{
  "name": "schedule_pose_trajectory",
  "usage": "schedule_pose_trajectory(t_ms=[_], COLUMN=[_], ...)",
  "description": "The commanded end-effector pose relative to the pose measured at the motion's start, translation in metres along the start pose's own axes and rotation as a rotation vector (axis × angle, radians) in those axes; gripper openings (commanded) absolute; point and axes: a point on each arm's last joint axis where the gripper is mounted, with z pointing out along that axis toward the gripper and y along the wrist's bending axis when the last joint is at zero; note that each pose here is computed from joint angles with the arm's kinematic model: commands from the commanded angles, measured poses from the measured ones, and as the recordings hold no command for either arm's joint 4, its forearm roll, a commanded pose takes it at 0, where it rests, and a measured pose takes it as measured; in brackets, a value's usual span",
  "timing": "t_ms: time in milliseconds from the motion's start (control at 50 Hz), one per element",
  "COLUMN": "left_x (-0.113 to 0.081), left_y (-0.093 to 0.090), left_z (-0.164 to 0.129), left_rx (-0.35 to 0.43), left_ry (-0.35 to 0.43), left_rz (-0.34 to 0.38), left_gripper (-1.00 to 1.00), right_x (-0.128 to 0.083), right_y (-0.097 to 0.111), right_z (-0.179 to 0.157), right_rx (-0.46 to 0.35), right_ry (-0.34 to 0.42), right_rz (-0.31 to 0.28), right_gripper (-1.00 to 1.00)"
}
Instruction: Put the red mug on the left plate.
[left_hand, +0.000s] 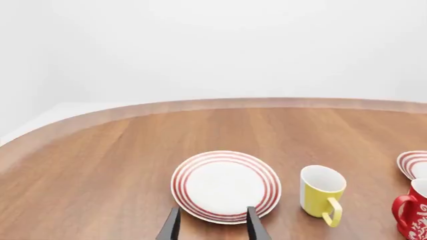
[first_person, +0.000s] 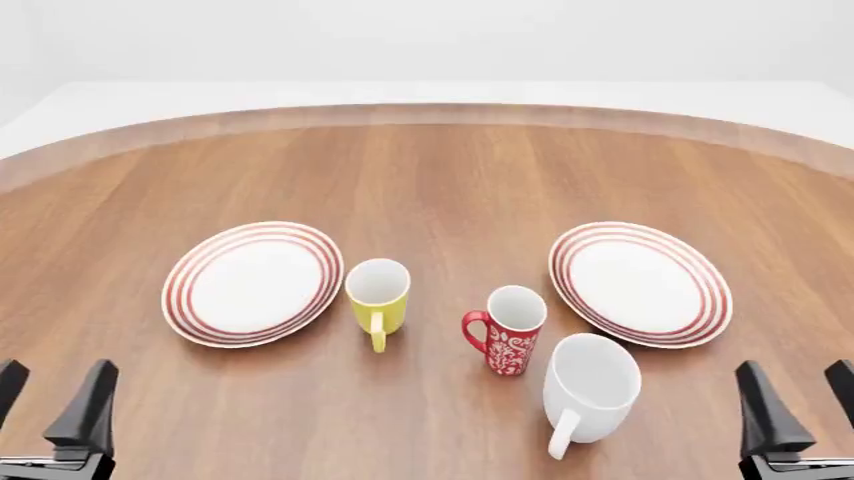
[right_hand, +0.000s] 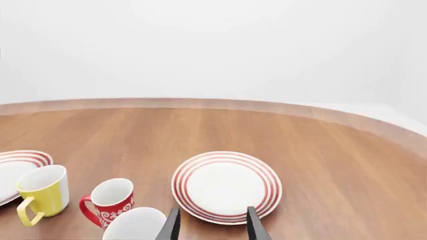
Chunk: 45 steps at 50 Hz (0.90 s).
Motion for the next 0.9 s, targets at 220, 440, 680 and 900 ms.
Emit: schedule_pose_trajectory(t_ms=[220, 440, 680, 900], left_x=[-0.001, -0.001, -0.001, -0.014], left_y=[0.000, 0.000, -0.001, -0.005], left_z=[0.007, 0.004, 0.005, 0.007], left_rx=[-0.003, 0.002, 0.024, 0.082], left_ry=[0.010, 0.006, 0.011, 0.017], left_rz=[0.021, 0.026, 0.047, 0.089], left_gripper=[1.00, 1.00, 1.00, 1.00], right_x=[-0.001, -0.001, -0.001, -0.001], right_y=[0.001, 0.001, 0.001, 0.001], right_z=[0.000, 0.000, 0.000, 0.000], right_rx=[-0.014, -0.018, -0.019, -0.019], right_ry=[-0.004, -0.004, -0.008, -0.012], right_rz=[-0.015, -0.021, -0.027, -0.031], right_gripper=[1.00, 1.00, 1.00, 1.00])
